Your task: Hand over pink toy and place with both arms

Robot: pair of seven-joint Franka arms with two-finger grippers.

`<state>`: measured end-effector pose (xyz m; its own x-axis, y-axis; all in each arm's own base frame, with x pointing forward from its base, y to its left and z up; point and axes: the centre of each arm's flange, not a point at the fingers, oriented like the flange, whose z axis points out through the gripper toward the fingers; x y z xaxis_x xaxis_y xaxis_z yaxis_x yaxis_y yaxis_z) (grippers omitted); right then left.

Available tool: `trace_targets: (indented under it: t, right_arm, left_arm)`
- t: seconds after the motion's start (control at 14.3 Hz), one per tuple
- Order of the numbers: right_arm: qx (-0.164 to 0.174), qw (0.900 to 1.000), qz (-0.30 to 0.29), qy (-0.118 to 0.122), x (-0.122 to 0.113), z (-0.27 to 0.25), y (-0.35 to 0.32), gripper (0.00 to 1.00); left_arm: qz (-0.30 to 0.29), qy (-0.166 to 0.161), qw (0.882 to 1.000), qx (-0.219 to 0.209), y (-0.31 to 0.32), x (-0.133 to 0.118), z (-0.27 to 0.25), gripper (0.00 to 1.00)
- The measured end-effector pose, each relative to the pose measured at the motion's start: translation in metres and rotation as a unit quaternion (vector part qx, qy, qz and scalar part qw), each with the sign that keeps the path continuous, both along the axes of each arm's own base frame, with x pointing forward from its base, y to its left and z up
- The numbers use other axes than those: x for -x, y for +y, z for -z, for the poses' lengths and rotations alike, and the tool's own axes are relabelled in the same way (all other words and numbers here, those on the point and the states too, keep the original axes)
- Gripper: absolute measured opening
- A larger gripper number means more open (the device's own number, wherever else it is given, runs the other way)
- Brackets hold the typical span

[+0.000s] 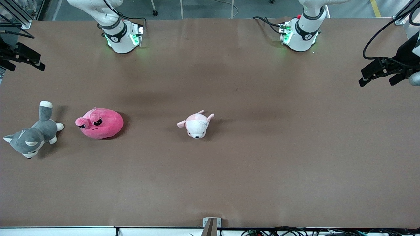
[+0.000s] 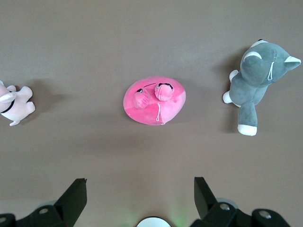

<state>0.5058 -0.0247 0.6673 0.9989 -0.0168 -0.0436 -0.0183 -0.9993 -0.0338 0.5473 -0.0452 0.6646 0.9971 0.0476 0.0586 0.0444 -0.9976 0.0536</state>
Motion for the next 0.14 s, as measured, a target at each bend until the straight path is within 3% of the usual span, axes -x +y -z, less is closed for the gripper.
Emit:
trace_targets:
  t: [0.14]
  right_arm:
    - [0.0, 1.0, 0.0, 0.002, 0.0003, 0.0003, 0.0, 1.0]
  left_arm:
    - [0.0, 0.0, 1.0, 0.0, 0.0, 0.0, 0.0, 1.0]
